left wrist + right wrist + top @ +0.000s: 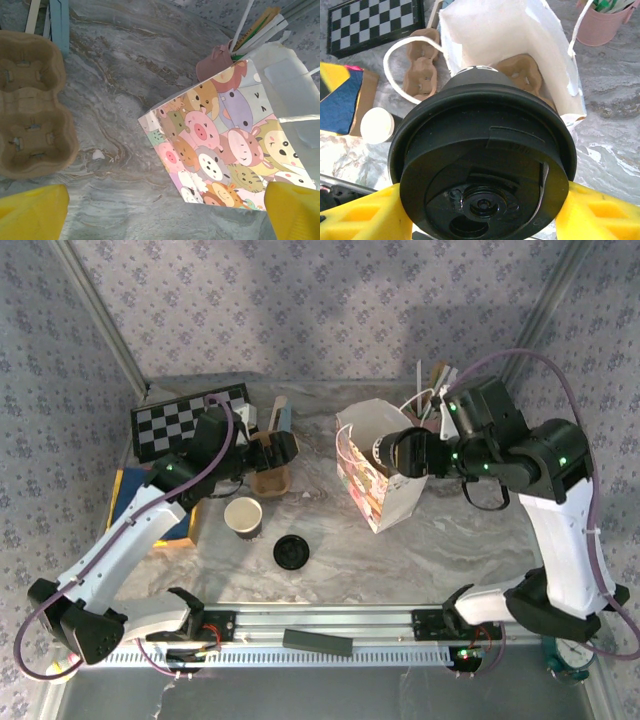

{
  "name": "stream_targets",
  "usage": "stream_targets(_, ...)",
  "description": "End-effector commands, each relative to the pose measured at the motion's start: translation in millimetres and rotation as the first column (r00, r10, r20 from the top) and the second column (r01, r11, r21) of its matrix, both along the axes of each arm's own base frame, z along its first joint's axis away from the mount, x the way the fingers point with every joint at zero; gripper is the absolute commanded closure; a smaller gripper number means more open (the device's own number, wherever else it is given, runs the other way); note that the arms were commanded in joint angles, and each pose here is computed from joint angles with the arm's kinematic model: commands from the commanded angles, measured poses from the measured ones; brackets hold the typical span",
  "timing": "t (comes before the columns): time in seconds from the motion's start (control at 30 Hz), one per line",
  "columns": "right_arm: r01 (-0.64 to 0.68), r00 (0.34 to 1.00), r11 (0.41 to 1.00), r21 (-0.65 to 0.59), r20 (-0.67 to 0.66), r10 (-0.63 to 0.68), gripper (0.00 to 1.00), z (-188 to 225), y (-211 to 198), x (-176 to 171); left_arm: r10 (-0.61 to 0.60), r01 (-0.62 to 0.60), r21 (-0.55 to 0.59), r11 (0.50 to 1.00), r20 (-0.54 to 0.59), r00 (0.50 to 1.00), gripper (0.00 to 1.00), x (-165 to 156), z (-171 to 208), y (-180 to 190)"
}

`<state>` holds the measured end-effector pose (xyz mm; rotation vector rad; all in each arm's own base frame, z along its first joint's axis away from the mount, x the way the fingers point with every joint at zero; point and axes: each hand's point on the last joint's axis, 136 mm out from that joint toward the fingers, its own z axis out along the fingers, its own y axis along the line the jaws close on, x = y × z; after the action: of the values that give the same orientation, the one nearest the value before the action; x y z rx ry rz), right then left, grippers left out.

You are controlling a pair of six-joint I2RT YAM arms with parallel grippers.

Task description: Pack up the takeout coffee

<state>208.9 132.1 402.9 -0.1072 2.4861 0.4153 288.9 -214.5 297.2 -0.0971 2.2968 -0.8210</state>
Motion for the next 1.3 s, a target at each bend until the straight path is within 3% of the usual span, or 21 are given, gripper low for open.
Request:
stream_targets(0.0,-0.014,0.998,1.000,-0.025,-0.064,0.012,0.35,-11.1,-2.9,6.4,-0.014,0.016,-0.037,0.999,0.035,0.999,0.00,0.3,12.4,-7.9)
stream_targets(0.47,-0.058,0.951,0.977,-0.207,-0.309,-0.009,0.35,-79.0,0.0,68.2,-0.062,0.062,0.006,0.998,0.046,0.997,0.00,-11.0,3.7,-7.7)
stream_targets(1.27,-0.172,0.834,0.899,-0.402,-0.546,-0.085,0.34,-161.4,-1.1,71.4,-0.130,0.128,0.041,0.991,0.054,0.990,0.00,-2.6,-8.6,-16.7)
